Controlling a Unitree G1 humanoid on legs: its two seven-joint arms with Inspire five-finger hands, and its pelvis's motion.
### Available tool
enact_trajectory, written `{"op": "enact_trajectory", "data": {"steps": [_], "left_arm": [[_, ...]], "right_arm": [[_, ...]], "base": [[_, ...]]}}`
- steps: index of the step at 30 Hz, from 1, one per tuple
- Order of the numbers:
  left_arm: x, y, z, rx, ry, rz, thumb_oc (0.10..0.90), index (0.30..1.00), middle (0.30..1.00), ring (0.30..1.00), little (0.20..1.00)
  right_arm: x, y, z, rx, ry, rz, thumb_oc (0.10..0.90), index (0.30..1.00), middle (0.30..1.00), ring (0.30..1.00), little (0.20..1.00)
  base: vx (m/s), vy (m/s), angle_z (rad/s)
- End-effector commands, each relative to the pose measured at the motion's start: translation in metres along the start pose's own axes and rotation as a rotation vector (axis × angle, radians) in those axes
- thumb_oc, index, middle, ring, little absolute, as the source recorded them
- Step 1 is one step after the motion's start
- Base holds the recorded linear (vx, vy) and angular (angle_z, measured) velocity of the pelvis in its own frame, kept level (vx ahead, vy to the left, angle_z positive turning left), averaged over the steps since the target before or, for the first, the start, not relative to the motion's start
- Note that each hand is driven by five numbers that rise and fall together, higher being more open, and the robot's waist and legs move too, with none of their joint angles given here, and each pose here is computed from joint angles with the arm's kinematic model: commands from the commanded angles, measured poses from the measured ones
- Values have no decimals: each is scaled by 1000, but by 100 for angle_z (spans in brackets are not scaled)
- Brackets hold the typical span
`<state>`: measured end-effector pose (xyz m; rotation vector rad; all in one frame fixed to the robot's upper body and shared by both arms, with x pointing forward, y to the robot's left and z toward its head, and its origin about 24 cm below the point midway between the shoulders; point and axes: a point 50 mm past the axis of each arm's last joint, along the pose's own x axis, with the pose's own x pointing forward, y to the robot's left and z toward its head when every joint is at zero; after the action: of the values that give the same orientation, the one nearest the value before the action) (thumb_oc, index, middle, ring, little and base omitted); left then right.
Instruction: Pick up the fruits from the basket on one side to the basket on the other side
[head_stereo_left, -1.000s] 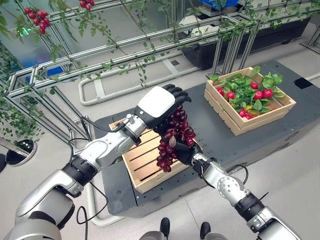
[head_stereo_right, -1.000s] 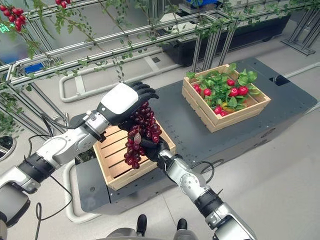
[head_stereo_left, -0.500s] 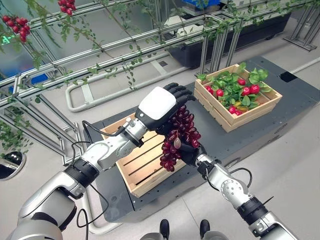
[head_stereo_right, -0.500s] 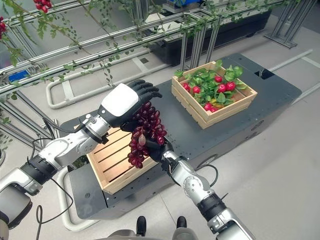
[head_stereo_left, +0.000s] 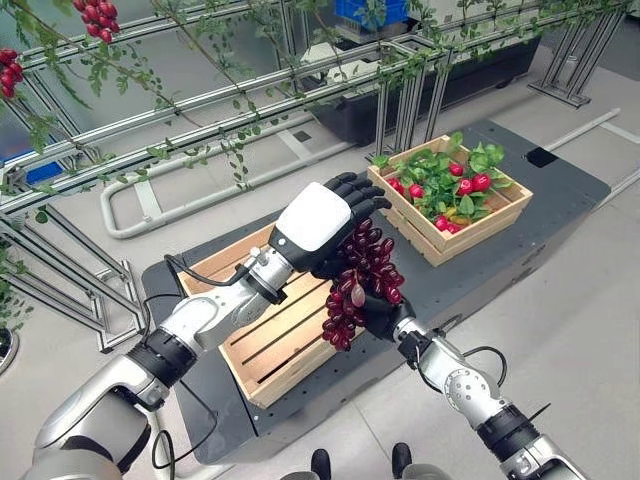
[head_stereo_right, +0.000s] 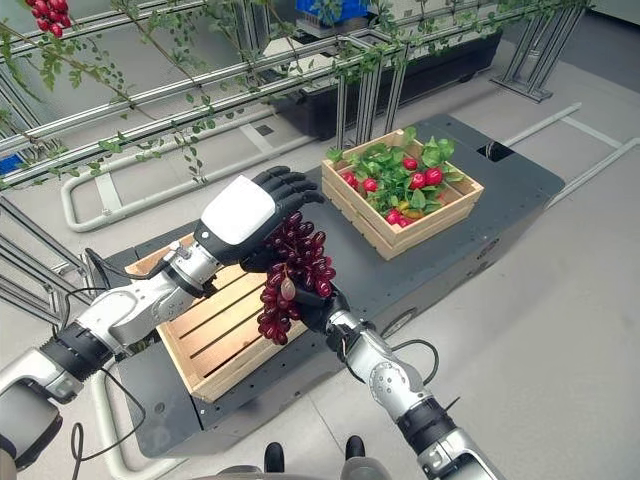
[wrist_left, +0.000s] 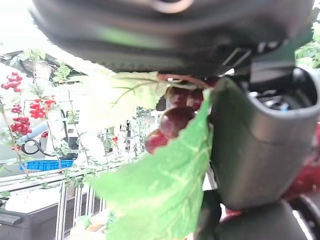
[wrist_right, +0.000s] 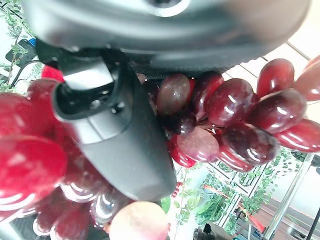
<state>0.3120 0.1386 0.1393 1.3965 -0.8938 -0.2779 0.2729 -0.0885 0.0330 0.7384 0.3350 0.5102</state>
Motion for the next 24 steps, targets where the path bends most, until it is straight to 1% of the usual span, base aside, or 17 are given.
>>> {"op": "enact_trajectory", "data": {"steps": [1, 4, 6, 9, 16, 21, 24], "left_arm": [[-86, 68, -133, 420, 644, 27, 800, 900, 900, 900, 900], [-93, 70, -137, 429, 704, 31, 800, 900, 900, 900, 900], [-104, 69, -143, 460, 774, -1, 800, 900, 900, 900, 900], [-109, 69, -146, 500, 797, -44, 800, 900, 900, 900, 900], [-109, 60, -146, 710, 709, -269, 800, 900, 900, 900, 900], [-108, 56, -146, 753, 660, -331, 800, 900, 900, 900, 900], [-104, 53, -142, 687, 654, -301, 800, 900, 900, 900, 900]], "right_arm": [[-51, -38, 97, -14, -548, -91, 400, 300, 300, 300, 300], [-55, -38, 97, -12, -551, -92, 400, 300, 300, 300, 300], [-58, -37, 99, -17, -558, -84, 400, 300, 300, 300, 300], [-58, -35, 101, -24, -557, -73, 400, 300, 300, 300, 300], [-56, -30, 101, -58, -519, -41, 400, 300, 300, 300, 300], [-54, -30, 100, -55, -510, -39, 400, 300, 300, 300, 300], [-53, -29, 100, -50, -516, -40, 400, 300, 300, 300, 300]], "base": [[0, 0, 0], [-4, -3, -1], [-19, -5, -6], [-17, -3, -10], [-13, -1, -7], [0, 0, 0], [0, 0, 0]]}}
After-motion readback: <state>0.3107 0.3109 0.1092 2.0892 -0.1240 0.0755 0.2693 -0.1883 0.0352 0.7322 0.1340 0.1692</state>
